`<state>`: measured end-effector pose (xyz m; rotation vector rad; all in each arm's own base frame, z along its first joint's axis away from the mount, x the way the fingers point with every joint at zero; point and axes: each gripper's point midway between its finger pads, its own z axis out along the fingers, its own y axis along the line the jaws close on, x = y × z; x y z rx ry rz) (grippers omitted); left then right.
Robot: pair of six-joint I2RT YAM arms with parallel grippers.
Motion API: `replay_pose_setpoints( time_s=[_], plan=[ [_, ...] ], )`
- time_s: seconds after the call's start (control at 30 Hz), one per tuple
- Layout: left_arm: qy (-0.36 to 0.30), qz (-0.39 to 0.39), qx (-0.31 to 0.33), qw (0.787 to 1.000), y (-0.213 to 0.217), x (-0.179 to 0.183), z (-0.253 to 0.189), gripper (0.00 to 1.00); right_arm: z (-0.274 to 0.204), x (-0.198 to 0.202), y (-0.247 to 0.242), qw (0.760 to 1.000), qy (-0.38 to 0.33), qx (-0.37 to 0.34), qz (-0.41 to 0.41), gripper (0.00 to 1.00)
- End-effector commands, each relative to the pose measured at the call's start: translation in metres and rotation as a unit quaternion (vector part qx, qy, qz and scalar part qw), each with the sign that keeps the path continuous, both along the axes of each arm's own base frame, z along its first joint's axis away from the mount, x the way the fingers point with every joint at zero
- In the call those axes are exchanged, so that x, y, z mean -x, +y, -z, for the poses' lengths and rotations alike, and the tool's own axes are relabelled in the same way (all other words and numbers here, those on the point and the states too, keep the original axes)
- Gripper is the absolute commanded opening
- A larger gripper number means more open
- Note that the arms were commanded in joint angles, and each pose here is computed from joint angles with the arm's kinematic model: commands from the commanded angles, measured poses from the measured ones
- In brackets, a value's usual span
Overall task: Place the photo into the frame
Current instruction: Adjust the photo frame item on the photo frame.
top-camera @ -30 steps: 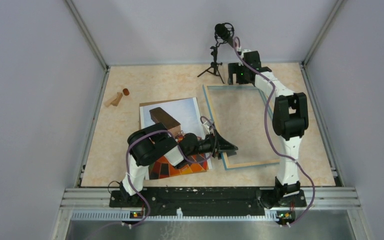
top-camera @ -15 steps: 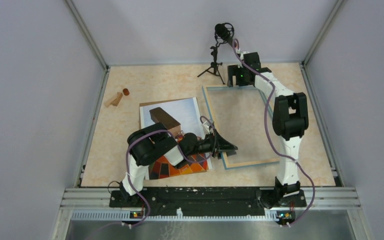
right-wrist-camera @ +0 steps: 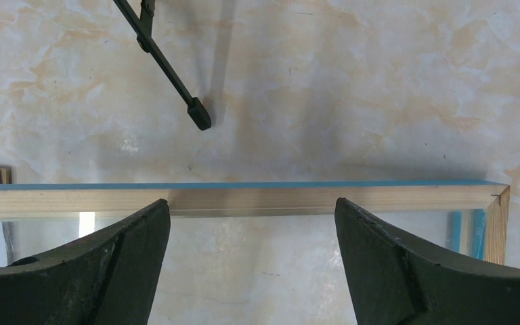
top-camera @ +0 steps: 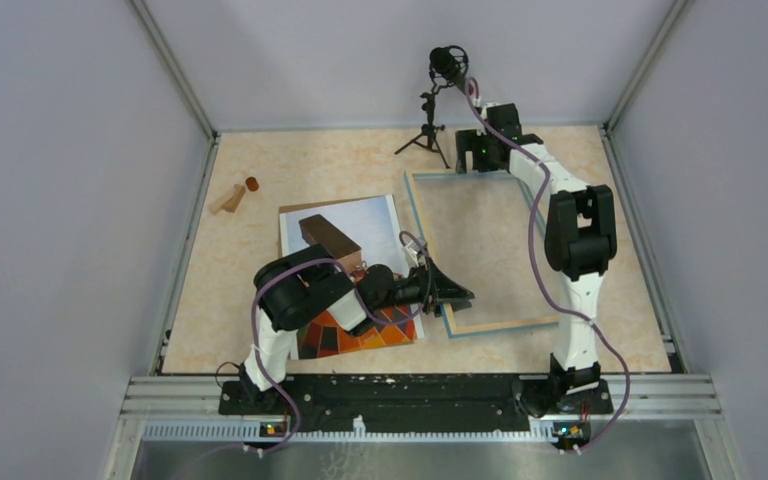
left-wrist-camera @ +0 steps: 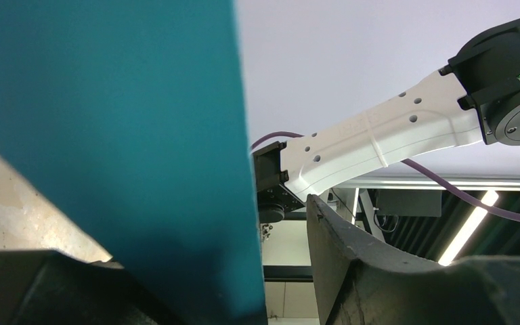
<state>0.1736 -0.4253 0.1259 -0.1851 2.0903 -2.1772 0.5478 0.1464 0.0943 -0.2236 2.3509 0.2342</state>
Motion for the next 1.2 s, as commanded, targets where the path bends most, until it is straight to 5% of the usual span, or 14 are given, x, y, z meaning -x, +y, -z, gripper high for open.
replay_pose_setpoints(
  time_s=[0.0, 1.17],
  plan=[
    [-0.096, 0.006, 0.123, 0.988, 0.012, 0.009, -0.062, 0.54, -0.020, -0.013, 0.006, 1.000, -0.030, -0.001, 0.002, 0.89],
    [-0.089, -0.002, 0.118, 0.989, 0.013, 0.006, -0.057, 0.53, -0.012, -0.013, 0.015, 1.000, -0.017, -0.009, -0.006, 0.88]
  ],
)
